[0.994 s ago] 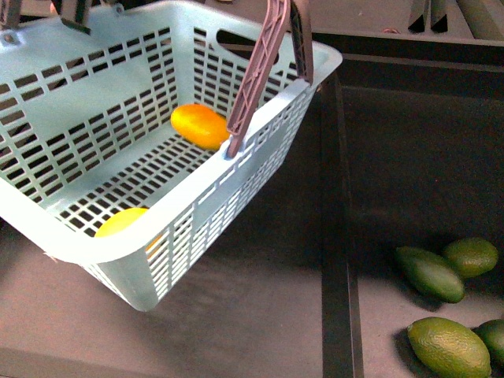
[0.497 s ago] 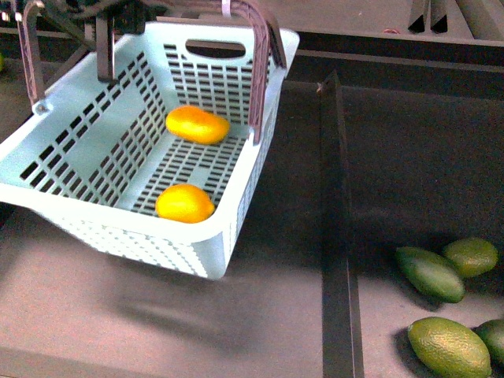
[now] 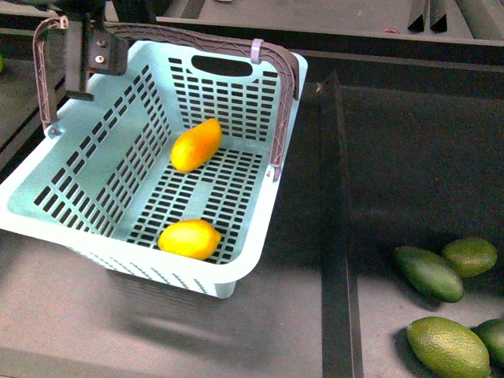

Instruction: Pick lemon and mango into basket

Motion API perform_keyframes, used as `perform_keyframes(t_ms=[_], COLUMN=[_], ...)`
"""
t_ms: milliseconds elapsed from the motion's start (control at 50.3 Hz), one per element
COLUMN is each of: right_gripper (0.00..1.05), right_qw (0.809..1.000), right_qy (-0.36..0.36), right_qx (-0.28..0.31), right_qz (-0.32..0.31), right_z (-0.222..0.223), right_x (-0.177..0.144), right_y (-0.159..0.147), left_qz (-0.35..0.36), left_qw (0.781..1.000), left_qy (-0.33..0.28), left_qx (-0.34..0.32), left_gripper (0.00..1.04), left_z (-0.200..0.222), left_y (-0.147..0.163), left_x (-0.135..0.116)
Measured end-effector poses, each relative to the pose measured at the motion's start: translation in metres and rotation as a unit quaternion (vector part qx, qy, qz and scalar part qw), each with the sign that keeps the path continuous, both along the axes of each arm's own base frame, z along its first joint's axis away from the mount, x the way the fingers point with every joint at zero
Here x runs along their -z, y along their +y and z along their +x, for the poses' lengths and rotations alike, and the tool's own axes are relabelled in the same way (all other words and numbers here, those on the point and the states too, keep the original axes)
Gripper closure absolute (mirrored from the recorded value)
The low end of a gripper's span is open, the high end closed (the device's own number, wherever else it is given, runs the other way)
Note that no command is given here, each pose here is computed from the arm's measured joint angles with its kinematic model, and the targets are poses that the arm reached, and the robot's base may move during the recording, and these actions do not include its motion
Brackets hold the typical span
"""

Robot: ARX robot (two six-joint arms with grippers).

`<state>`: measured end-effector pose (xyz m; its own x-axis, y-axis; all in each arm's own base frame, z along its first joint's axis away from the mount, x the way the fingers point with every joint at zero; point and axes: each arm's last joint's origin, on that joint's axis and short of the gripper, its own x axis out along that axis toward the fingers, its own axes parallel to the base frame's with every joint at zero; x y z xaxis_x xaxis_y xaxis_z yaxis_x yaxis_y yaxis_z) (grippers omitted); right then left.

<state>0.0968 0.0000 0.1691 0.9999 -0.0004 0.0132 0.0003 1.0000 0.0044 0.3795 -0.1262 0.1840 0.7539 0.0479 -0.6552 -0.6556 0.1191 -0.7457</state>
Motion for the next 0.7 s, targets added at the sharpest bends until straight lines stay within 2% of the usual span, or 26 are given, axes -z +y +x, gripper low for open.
perform_keyframes(t_ms=[179, 219, 258, 298, 318, 338, 378, 437, 497, 517, 596, 636, 695], right_gripper=[0.09, 0.09, 0.09, 0.09, 0.09, 0.09, 0.09, 0.09, 0.09, 0.09, 0.09, 0.09, 0.09], right_qw=[1.0, 1.0, 1.0, 1.0, 1.0, 1.0, 1.0, 1.0, 1.0, 1.0, 1.0, 1.0, 1.0], right_qy=[0.0, 0.0, 0.0, 0.0, 0.0, 0.0, 0.0, 0.0, 0.0, 0.0, 0.0, 0.0, 0.0], right_qx=[0.0, 0.0, 0.0, 0.0, -0.001, -0.001, 0.0, 0.001, 0.001, 0.001, 0.001, 0.001, 0.001], right_qz=[0.0, 0.0, 0.0, 0.0, 0.0, 0.0, 0.0, 0.0, 0.0, 0.0, 0.0, 0.0, 0.0], right_z=[0.0, 0.0, 0.0, 0.0, 0.0, 0.0, 0.0, 0.0, 0.0, 0.0, 0.0, 0.0, 0.0], right_x=[0.0, 0.0, 0.0, 0.0, 0.0, 0.0, 0.0, 0.0, 0.0, 0.0, 0.0, 0.0, 0.0], right_y=[0.0, 0.0, 0.0, 0.0, 0.0, 0.0, 0.0, 0.0, 0.0, 0.0, 0.0, 0.0, 0.0], left_qz=[0.057, 0.076, 0.089, 0.101, 0.111, 0.148, 0.202, 0.303, 0.401, 0.441, 0.545, 0.575, 0.592], left_qw=[0.996, 0.993, 0.99, 0.99, 0.991, 0.982, 0.963, 0.916, 0.858, 0.833, 0.761, 0.739, 0.724], left_qy=[0.069, 0.094, 0.109, 0.092, 0.038, -0.019, -0.086, -0.157, -0.229, -0.241, -0.271, -0.265, -0.255], left_qx=[-0.011, -0.007, 0.008, 0.037, 0.067, 0.116, 0.158, 0.209, 0.224, 0.23, 0.225, 0.229, 0.244], left_gripper=[0.17, 0.07, 0.07, 0.08, 0.13, 0.18, 0.25, 0.34, 0.45, 0.49, 0.67, 0.76, 0.92], left_z=[-0.036, -0.049, -0.057, -0.063, -0.065, -0.068, -0.075, -0.087, -0.101, -0.106, -0.128, -0.139, -0.153], left_y=[0.016, 0.023, 0.027, 0.029, 0.031, 0.033, 0.039, 0.048, 0.059, 0.062, 0.078, 0.085, 0.091], left_x=[-0.011, -0.015, -0.021, -0.033, -0.034, -0.033, -0.027, -0.017, -0.012, -0.013, -0.02, -0.018, -0.01])
